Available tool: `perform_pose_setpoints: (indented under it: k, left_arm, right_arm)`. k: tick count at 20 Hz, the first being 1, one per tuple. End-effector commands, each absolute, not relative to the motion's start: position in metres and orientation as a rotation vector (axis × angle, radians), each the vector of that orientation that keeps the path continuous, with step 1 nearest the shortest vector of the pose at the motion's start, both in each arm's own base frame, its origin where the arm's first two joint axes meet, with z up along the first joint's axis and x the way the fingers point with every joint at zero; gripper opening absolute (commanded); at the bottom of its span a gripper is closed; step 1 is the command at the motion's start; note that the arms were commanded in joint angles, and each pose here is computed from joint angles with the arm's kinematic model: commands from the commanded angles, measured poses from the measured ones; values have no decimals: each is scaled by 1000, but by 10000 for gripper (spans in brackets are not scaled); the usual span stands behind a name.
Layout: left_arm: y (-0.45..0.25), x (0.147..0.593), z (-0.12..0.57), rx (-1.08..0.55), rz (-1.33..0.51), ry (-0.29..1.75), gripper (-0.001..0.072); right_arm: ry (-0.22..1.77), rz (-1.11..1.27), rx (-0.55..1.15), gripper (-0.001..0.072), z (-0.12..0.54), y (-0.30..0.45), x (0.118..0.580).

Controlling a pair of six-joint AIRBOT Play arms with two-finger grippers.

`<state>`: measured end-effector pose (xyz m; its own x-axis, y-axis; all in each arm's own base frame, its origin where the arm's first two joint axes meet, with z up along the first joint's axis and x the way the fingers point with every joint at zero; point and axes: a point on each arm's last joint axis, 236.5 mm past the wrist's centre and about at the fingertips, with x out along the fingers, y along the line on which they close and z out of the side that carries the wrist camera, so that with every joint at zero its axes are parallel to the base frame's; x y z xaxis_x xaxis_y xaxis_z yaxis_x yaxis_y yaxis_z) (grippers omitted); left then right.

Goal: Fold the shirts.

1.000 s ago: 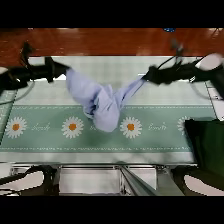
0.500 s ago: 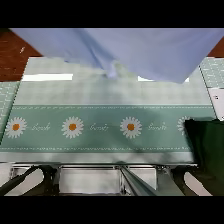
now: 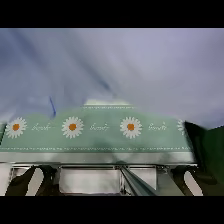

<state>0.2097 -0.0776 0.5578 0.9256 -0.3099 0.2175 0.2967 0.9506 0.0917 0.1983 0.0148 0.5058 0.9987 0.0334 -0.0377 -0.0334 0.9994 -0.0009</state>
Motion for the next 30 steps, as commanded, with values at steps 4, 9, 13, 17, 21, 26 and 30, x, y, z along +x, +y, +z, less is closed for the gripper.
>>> perform_pose_setpoints:
  k: [4, 9, 13, 17, 21, 26, 30]
  left_arm:
    - [-38, 225, 533, 124, -151, -125, 17]
    - [-17, 349, 396, -15, -132, 354, 17]
    - [-15, 443, 237, -168, -140, 743, 17]
    - [-45, 512, 125, -384, -232, 920, 18]
    - [-66, 566, 86, -633, -263, 861, 18]
    - [-83, 574, 50, -685, -276, 916, 180]
    - [-63, 523, 49, -642, -387, 1117, 508]
  right_arm:
    - [163, 68, 25, 18, 470, 23, 200]
    - [462, 171, 116, 18, 360, 34, 268]
    - [714, 222, 234, 18, 241, 35, 345]
    - [854, 251, 344, 18, 142, 32, 429]
    - [912, 209, 448, 18, 70, 20, 502]
    - [954, 221, 630, 165, 29, 30, 554]
    - [1051, 206, 662, 411, 22, 3, 528]
